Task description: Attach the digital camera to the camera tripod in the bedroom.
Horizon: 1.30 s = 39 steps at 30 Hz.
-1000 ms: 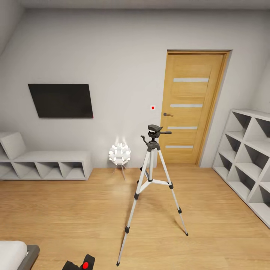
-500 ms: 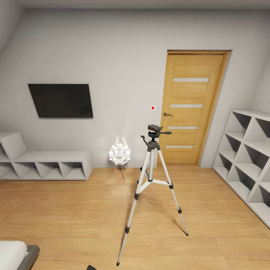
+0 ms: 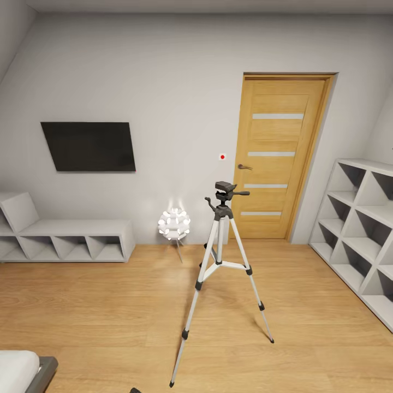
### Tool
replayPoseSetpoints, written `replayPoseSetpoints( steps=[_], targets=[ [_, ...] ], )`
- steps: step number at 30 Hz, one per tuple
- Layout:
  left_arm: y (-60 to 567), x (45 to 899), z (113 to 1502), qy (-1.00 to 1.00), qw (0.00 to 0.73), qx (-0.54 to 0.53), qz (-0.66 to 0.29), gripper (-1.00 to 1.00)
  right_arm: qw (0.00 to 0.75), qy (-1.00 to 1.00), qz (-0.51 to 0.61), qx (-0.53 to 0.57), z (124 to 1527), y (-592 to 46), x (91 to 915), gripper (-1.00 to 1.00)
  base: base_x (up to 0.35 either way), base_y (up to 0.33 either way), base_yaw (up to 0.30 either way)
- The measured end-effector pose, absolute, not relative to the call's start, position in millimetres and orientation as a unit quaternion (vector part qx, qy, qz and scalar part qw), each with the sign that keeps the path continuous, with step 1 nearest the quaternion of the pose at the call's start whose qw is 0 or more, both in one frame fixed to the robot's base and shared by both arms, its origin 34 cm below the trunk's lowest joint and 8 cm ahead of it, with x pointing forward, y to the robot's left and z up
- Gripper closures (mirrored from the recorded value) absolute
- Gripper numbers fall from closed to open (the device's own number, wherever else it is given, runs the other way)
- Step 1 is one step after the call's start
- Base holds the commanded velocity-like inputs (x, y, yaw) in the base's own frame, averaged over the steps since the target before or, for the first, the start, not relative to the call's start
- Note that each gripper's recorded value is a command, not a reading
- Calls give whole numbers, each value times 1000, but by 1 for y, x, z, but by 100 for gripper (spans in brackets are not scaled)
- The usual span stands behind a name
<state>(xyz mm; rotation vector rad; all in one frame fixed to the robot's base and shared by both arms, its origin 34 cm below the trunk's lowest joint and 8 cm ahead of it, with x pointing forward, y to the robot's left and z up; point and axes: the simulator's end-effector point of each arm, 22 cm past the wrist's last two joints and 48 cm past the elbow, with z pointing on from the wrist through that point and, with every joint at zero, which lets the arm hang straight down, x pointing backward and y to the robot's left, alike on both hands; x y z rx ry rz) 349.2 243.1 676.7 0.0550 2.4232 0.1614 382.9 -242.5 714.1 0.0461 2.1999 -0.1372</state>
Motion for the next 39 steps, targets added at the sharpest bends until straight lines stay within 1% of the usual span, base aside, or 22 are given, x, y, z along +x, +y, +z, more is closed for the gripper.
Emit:
replayPoseSetpoints(
  steps=[8,11,24,30,39],
  targets=[
    [243,353,680,930,361,18,62,100,484,873,-58,20,732,-246,409,-100,0,-3,0],
    [244,353,680,930,361,17,63,100,486,872,-57,20,732,-245,410,-100,0,-156,0],
    [245,353,680,930,360,16,65,100,486,872,-57,21,732,-245,410,-100,0,-296,0],
    [245,353,681,930,361,15,65,100,484,873,-55,21,731,-241,408,-100,0,-312,152],
    [245,353,681,930,361,15,66,100,482,874,-57,18,730,-245,407,-100,0,-313,20]
  ],
)
